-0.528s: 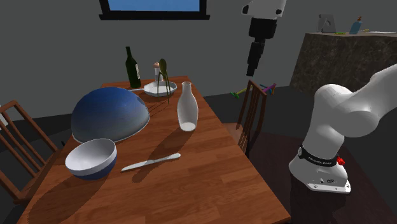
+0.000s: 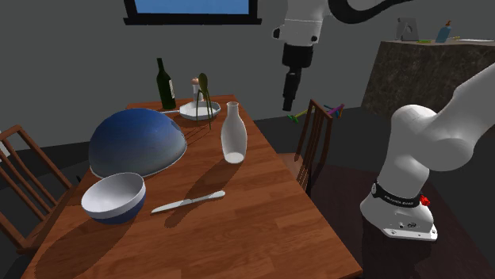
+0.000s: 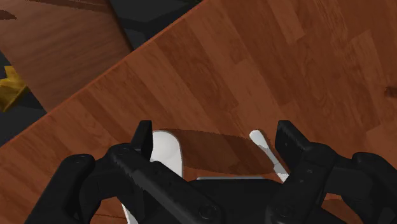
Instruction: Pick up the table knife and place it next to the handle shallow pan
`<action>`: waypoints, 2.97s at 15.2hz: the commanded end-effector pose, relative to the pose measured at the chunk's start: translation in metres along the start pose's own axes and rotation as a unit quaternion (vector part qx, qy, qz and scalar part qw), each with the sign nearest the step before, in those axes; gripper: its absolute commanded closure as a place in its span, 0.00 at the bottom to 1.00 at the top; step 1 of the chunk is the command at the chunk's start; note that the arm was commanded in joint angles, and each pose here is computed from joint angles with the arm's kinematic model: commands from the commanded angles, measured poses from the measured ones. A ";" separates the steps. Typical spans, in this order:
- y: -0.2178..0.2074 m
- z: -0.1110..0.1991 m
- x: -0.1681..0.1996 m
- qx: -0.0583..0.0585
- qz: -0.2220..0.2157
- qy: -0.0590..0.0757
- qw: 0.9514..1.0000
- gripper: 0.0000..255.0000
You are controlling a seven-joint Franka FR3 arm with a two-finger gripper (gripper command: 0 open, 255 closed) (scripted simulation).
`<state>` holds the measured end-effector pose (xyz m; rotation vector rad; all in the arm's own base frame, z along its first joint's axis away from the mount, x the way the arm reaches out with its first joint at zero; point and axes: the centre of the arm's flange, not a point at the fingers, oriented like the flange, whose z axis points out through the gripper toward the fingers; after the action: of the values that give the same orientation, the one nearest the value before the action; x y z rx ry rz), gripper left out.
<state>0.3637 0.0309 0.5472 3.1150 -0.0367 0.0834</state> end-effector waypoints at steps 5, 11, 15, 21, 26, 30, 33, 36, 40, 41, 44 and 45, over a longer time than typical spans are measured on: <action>-0.025 0.051 0.055 0.001 -0.060 -0.003 0.998 0.00; -0.054 0.102 0.109 0.002 -0.120 -0.007 0.993 0.00; -0.078 0.136 0.143 0.003 -0.159 -0.009 0.987 0.00; -0.118 0.187 0.189 0.004 -0.217 -0.013 0.976 0.00; -0.155 0.231 0.224 0.004 -0.266 -0.016 0.964 0.00; -0.187 0.265 0.248 0.005 -0.304 -0.018 0.953 0.00; -0.188 0.276 0.248 0.005 -0.304 -0.018 0.952 0.00; -0.188 0.292 0.248 0.005 -0.304 -0.018 0.952 0.00; -0.188 0.306 0.247 0.005 -0.304 -0.018 0.952 0.00; -0.188 0.306 0.247 0.005 -0.304 -0.018 0.952 0.00; -0.188 0.306 0.247 0.005 -0.304 -0.018 0.952 0.00; -0.188 0.306 0.247 0.005 -0.304 -0.018 0.952 0.00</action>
<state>0.6314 0.2048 0.2507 2.9750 0.9113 0.0105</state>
